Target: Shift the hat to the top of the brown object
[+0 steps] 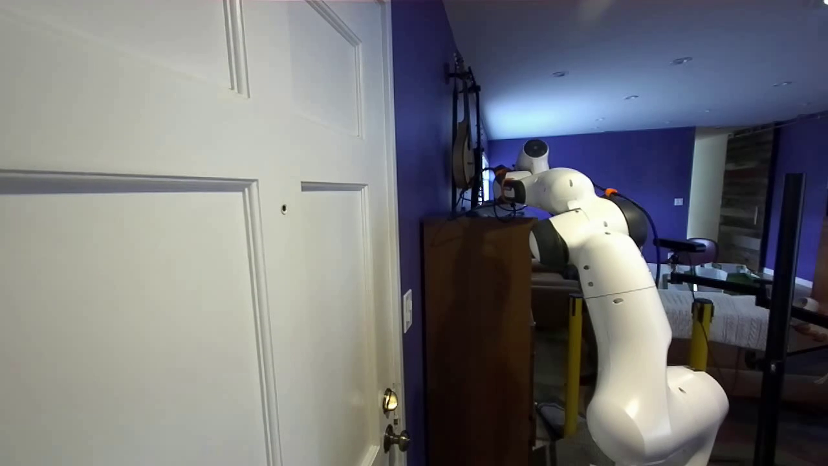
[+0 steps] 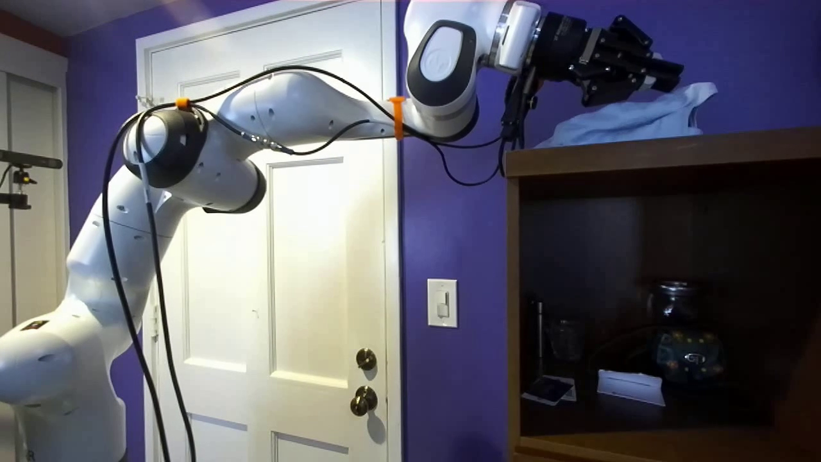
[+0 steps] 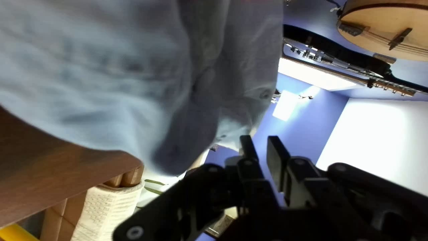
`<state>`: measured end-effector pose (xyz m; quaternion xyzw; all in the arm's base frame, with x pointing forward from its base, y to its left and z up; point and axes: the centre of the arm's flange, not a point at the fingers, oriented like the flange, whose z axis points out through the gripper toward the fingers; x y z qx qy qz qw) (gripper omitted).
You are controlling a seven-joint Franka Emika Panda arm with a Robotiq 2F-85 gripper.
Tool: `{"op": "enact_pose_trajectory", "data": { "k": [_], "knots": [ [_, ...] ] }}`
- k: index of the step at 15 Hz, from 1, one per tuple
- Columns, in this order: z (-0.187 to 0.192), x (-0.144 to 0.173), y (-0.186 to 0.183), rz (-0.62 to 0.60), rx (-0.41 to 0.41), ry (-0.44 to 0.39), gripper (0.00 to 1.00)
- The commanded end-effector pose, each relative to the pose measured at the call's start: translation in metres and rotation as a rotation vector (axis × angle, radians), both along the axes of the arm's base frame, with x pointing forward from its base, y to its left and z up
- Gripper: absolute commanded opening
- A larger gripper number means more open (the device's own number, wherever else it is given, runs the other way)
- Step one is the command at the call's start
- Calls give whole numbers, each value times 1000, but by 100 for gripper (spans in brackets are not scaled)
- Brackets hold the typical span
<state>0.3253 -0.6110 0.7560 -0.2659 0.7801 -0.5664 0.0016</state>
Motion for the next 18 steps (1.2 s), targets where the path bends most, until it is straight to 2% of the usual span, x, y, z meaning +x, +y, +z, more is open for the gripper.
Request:
{"op": "enact_pose_trajectory", "data": {
  "k": [1, 4, 8, 9, 18],
  "knots": [
    [21, 3, -10, -37, -27, -24, 48],
    [42, -4, 3, -26, -34, -30, 69],
    [68, -13, 34, 13, 14, 61, 96],
    [74, -15, 42, 34, 37, 84, 100],
    [92, -16, 143, 362, 328, 316, 100]
  ]
}}
